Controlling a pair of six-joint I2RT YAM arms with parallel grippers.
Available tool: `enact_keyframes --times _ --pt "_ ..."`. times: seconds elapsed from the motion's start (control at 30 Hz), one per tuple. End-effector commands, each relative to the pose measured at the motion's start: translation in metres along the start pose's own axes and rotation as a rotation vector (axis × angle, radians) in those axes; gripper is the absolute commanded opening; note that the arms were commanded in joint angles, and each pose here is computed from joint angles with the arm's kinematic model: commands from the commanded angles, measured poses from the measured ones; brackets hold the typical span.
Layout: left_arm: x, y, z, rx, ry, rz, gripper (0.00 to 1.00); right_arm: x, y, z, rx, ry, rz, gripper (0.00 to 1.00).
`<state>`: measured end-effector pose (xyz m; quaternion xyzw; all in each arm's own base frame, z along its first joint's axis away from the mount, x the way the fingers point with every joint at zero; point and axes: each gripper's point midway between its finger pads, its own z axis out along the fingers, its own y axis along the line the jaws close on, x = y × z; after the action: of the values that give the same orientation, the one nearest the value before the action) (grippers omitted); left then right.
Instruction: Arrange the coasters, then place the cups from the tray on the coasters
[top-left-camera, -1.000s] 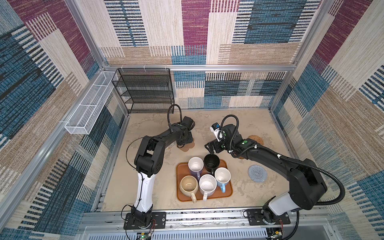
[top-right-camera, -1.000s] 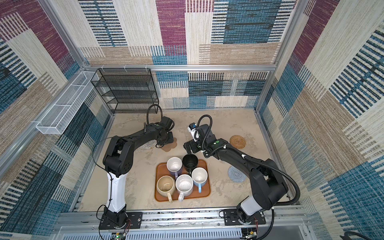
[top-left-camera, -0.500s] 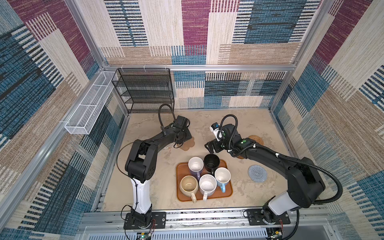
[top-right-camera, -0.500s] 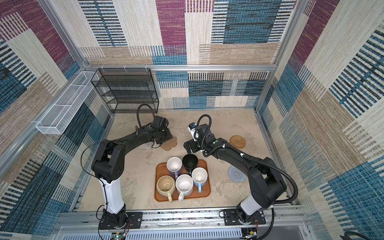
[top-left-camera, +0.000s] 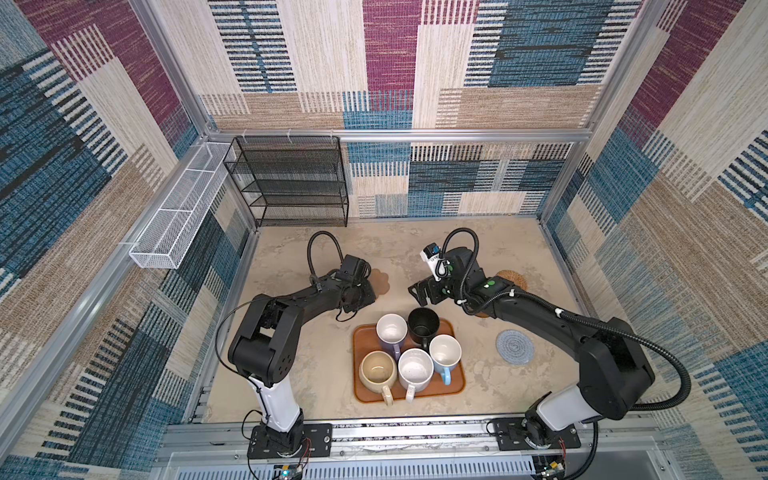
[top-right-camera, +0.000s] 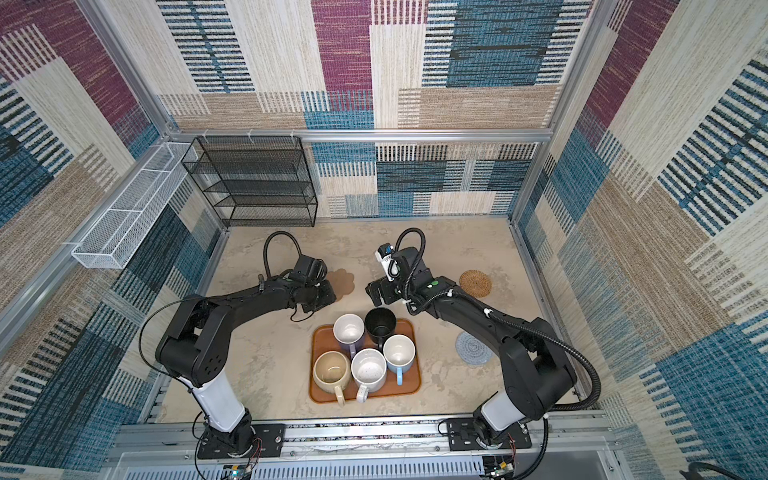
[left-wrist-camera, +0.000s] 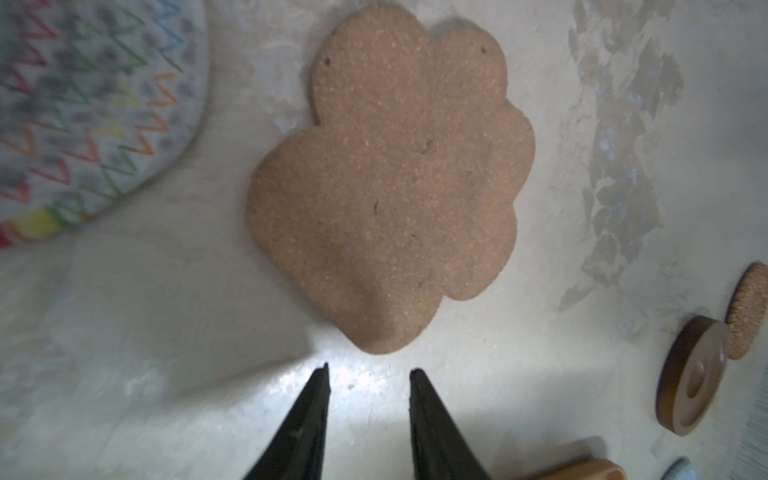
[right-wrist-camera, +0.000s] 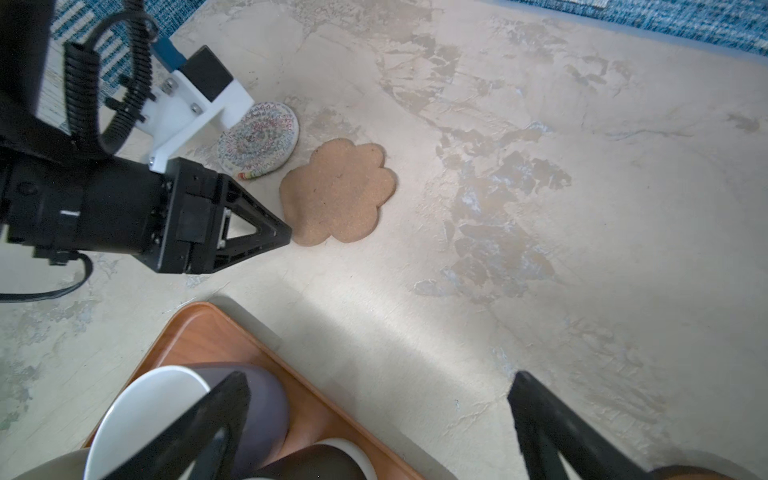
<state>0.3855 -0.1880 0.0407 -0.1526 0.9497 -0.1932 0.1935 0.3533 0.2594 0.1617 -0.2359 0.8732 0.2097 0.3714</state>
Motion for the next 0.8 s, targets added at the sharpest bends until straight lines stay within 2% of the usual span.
enact_keyframes --times 0.0,0.43,0.53,0.67,0.77 --pt "-0.001 -0.01 0.006 0.061 -0.012 0.009 0.36 -0.012 0.001 -0.006 -0.017 -0.057 0.03 1.0" --pt "0.014 -0.03 0.018 0.119 0.027 0.017 0.38 -0.015 -0.024 -0.028 0.055 -0.103 0.076 1.0" --pt "0.015 -0.031 0.01 0.119 0.021 0.009 0.38 -0.014 -0.027 -0.03 0.068 -0.107 0.085 1.0" --pt "0.007 -0.032 -0.014 0.11 -0.026 0.023 0.4 -0.018 -0.04 -0.039 0.082 -0.143 0.163 1.0" --pt "-0.002 -0.032 -0.035 0.079 -0.061 0.058 0.48 -0.017 -0.056 -0.047 0.105 -0.16 0.235 1.0"
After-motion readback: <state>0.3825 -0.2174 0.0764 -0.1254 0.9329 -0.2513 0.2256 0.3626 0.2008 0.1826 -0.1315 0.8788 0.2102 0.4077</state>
